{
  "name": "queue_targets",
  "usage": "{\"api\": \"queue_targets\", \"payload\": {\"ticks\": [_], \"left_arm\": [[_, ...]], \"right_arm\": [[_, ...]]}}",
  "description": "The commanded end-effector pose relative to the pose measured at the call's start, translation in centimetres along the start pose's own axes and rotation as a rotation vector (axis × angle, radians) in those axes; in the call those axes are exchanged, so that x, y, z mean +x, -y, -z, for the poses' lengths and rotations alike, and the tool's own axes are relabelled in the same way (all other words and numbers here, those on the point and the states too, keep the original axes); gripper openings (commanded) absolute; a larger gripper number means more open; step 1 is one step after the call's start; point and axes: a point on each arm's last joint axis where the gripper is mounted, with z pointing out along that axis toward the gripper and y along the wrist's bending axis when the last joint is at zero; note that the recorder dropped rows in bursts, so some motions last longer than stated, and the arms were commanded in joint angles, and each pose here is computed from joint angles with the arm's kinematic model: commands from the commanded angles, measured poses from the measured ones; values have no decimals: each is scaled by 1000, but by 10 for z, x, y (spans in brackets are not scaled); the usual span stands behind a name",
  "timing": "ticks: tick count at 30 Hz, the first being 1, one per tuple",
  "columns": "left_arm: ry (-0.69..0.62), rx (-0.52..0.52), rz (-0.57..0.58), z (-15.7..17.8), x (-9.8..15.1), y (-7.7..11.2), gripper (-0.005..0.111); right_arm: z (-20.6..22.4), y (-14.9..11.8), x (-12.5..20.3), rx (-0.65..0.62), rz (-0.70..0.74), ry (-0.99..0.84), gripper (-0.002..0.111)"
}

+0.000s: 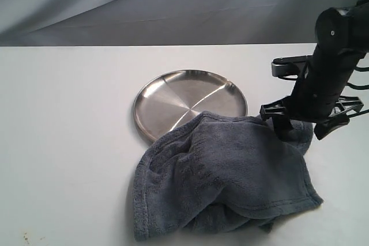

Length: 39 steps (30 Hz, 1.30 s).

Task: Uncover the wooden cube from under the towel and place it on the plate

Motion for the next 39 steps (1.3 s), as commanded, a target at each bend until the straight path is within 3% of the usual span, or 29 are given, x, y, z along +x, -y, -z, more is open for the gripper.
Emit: {"api": "queue_targets", "payload": {"ticks": [1, 13, 21, 24, 25, 32, 39], "left_arm": [[9, 1, 5, 0, 0, 0, 0], [9, 1, 5, 0, 0, 0, 0], [9, 1, 5, 0, 0, 0, 0], [9, 1, 5, 0, 0, 0, 0], [9, 1, 5, 0, 0, 0, 0], [9, 1, 5, 0, 0, 0, 0], [9, 1, 5, 0, 0, 0, 0]], "right_arm": [[-13, 1, -7, -12, -45, 28, 73], [-50, 0, -8, -7, -51, -59, 69], [-51, -2, -7, -30, -72, -70, 34], [-50, -6, -6, -67, -69, -84, 2], [-46, -6, -6, -67, -69, -83, 0], [17, -7, -4, -109, -51, 95, 0], [73, -17, 3, -269, -30, 288, 0]]}}
